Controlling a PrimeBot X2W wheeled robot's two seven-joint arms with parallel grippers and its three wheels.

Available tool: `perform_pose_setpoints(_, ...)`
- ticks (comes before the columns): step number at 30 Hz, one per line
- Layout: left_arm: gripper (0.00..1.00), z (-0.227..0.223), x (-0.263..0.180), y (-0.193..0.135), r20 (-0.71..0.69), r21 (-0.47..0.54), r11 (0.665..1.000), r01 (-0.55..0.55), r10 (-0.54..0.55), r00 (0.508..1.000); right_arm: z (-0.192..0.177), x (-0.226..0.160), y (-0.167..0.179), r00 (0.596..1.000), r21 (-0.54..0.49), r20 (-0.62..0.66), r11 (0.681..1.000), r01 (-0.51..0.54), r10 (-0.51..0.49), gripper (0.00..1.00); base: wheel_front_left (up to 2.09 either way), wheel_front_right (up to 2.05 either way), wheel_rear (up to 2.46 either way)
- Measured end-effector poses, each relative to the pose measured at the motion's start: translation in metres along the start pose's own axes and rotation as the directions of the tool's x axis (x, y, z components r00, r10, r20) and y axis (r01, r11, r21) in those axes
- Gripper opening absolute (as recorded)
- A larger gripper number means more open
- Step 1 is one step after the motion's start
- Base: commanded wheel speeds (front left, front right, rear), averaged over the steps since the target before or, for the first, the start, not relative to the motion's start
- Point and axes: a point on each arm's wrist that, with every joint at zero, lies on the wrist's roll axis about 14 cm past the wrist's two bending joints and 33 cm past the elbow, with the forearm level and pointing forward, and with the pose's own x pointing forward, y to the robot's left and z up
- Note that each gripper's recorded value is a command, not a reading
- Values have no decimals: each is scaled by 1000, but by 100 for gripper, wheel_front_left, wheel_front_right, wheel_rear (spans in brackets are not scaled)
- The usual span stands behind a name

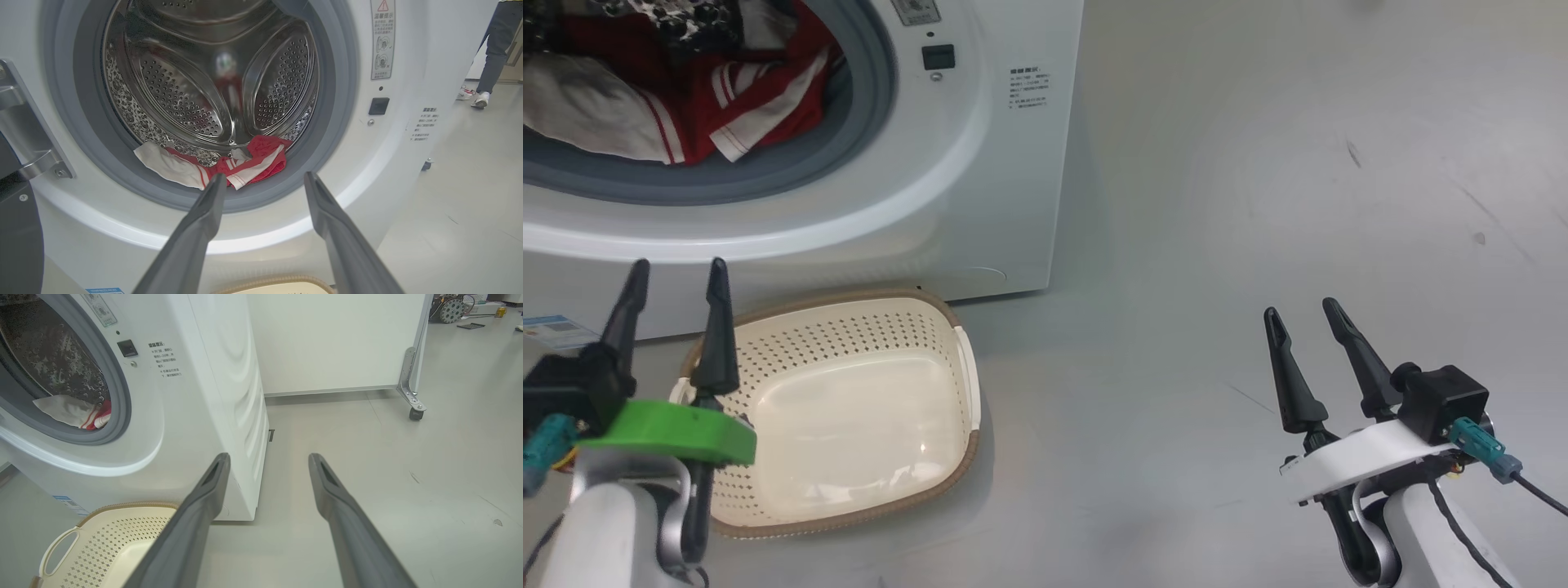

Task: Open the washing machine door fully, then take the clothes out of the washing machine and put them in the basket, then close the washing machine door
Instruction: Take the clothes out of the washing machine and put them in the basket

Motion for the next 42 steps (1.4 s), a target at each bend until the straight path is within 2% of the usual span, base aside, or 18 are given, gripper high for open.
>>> perform_pose_setpoints(4,100,-3,31,3,-29,-3,1000,14,-14,999,-3,4,-9,1000,4,-7,1000,30,-30,100,0,0,0)
perform_pose_setpoints(11,100,-33,74,7,-164,-27,999,38,-42,986,-9,6,-27,995,10,-23,995,95,-94,100,0,0,0)
perform_pose_setpoints(17,100,-46,115,12,-238,3,998,61,-58,969,-15,3,-46,986,6,-43,987,160,-160,100,0,0,0)
perform_pose_setpoints(23,100,-87,135,5,-387,-40,997,70,-80,919,-15,2,-62,976,3,-43,977,212,-212,100,0,0,0)
perform_pose_setpoints(32,100,-115,175,5,-477,-56,997,57,-77,876,-21,-4,-82,960,-21,-66,962,272,-273,100,0,0,0)
perform_pose_setpoints(42,100,-135,197,13,-546,-35,999,32,-46,837,-23,-3,-87,956,-32,-74,959,283,-285,100,0,0,0)
